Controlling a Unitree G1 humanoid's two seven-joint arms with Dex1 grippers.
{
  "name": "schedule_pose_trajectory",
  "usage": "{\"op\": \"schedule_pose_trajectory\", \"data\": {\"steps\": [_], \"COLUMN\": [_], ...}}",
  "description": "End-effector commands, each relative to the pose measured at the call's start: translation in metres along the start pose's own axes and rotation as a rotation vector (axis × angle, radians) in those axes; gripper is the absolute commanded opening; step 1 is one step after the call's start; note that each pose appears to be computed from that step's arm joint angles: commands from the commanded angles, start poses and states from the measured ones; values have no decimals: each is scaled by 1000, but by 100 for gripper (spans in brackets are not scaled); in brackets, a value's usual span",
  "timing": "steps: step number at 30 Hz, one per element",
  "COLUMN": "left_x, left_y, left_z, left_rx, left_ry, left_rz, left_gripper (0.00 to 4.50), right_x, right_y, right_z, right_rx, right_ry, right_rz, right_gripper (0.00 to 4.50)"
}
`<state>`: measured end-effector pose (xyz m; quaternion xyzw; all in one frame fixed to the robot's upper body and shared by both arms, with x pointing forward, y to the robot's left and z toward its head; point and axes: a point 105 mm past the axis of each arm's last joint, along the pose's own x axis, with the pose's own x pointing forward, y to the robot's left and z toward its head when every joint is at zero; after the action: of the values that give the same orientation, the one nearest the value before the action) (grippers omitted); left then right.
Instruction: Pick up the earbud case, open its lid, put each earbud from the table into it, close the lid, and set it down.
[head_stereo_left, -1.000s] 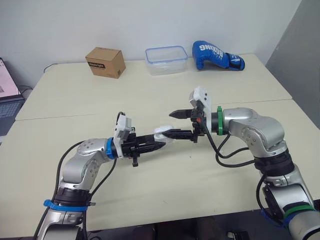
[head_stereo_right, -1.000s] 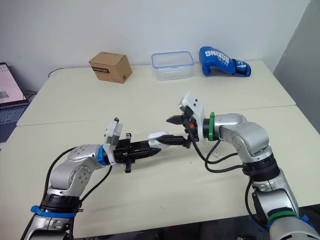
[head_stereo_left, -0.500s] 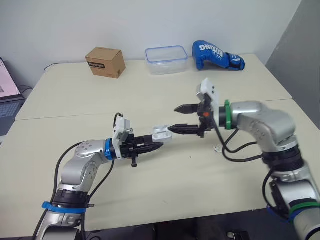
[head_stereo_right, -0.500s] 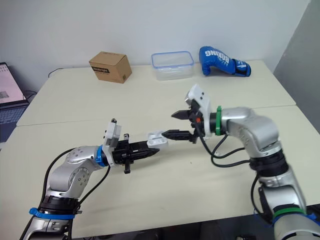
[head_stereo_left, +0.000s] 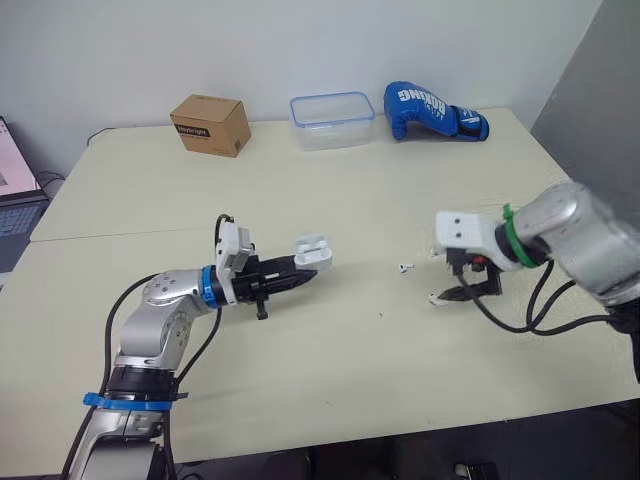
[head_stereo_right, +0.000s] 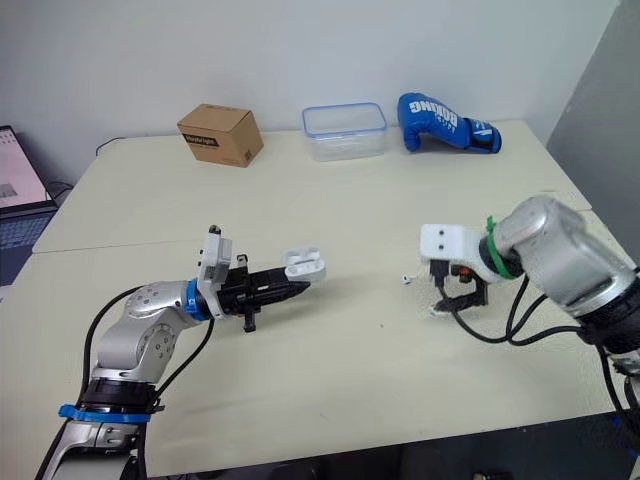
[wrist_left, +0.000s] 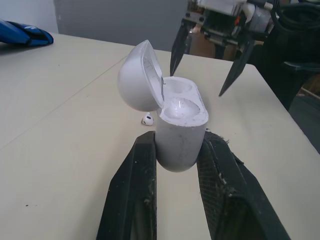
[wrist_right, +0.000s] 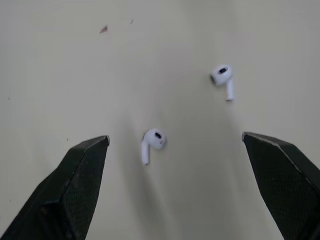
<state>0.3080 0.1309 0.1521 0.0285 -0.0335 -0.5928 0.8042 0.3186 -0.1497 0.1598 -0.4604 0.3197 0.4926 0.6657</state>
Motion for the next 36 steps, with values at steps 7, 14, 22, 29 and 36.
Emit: {"op": "schedule_pose_trajectory", "data": {"steps": [7, 14, 22, 29, 36], "left_x": [1, 2, 2, 3, 3], "left_y": [-2, -3, -5, -6, -6], "left_z": [5, 4, 1, 1, 1], "left_rx": [42, 43, 38, 36, 37], "left_ry": [-14, -13, -12, -13, -9], "left_rz": [-5, -2, 2, 2, 2], "left_gripper": [75, 75, 75, 75, 75], "right_x": [17, 25, 27, 29, 31], "right_y": [-2, -1, -1, 0, 0], "right_z": [-6, -13, -16, -17, -16], "right_rx": [71, 118, 127, 131, 135], "right_ry": [66, 80, 99, 102, 101], "right_rz": [5, 35, 43, 50, 51], "right_gripper": [447, 430, 291, 169, 169]}}
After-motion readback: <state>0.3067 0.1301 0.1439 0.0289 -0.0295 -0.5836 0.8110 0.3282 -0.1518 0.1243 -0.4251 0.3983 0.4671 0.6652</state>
